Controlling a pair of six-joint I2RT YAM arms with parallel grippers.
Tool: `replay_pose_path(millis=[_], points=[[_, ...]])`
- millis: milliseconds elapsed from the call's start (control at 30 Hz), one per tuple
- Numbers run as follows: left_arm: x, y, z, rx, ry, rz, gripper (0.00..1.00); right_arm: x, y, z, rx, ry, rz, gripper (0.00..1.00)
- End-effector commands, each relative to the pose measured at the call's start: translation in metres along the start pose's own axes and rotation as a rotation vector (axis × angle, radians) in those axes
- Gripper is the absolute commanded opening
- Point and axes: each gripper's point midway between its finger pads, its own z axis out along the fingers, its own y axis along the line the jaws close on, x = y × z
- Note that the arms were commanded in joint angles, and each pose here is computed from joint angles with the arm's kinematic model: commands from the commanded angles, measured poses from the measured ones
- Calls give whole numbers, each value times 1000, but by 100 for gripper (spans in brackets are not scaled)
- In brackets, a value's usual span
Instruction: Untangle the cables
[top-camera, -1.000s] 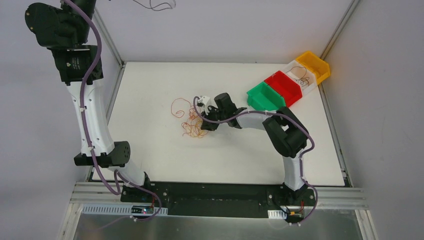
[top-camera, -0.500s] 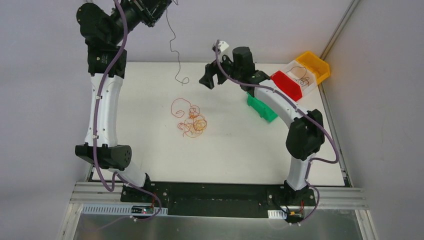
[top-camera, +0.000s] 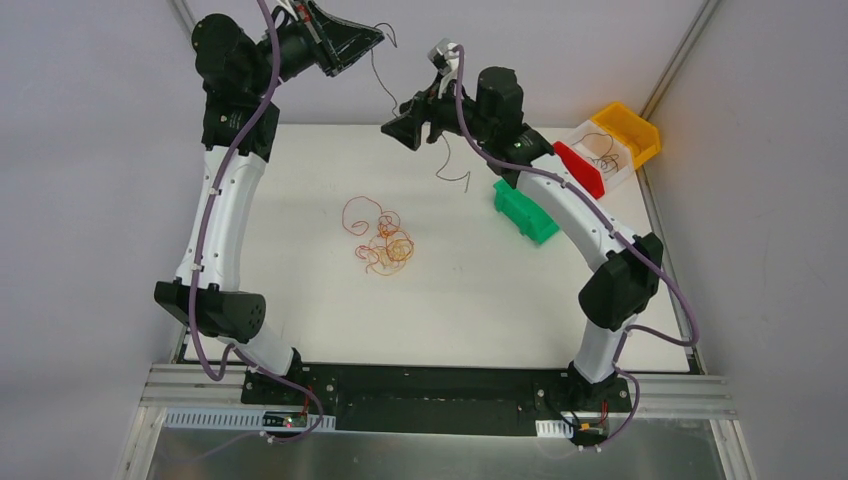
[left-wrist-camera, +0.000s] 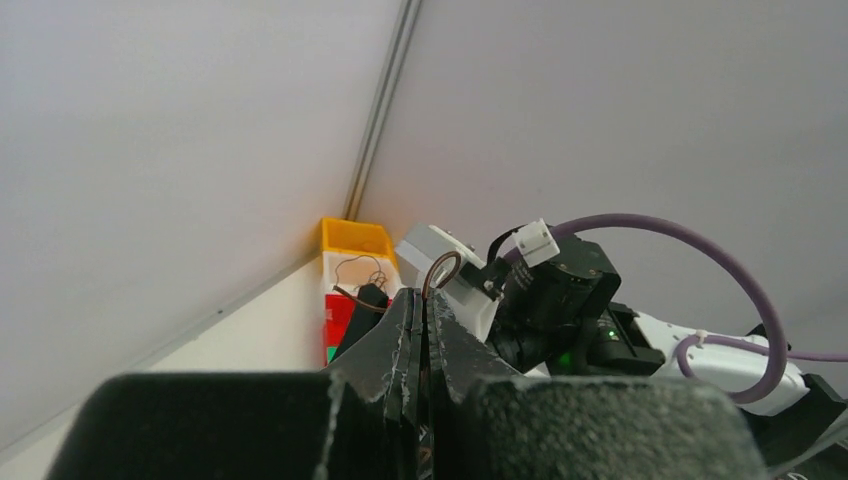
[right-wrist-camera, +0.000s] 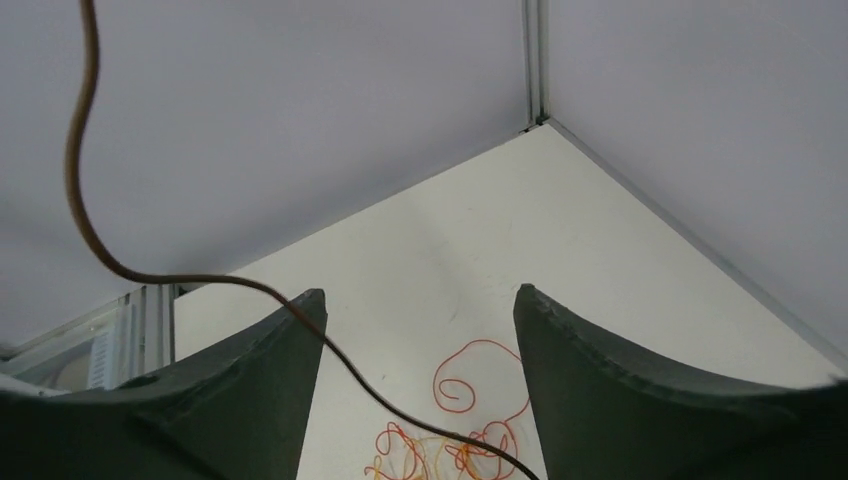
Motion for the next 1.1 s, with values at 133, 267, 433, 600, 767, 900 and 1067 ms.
replay_pose_path(millis=[133, 267, 433, 600, 767, 900, 1067], points=[[-21, 16, -2, -134, -86, 10, 0, -14, 43, -2, -153, -53, -80, 9], [-7, 107, -36, -528, -73, 1, 0, -18, 53, -20, -152, -64, -96, 0], [102, 182, -81, -748, 218, -93, 0, -65, 59, -39, -81, -184, -123, 0], [232, 155, -88, -526, 509, -367, 0, -126, 20, -49, 113, -345, -93, 0], [273, 57, -43, -101, 576, -436, 0, -152, -21, -54, 267, -439, -33, 0], [275, 34, -14, -21, 497, -469, 0, -161, -40, -67, 304, -473, 26, 0], [265, 79, -18, -169, 431, -538, 62, -156, -78, -108, 395, -463, 64, 0]])
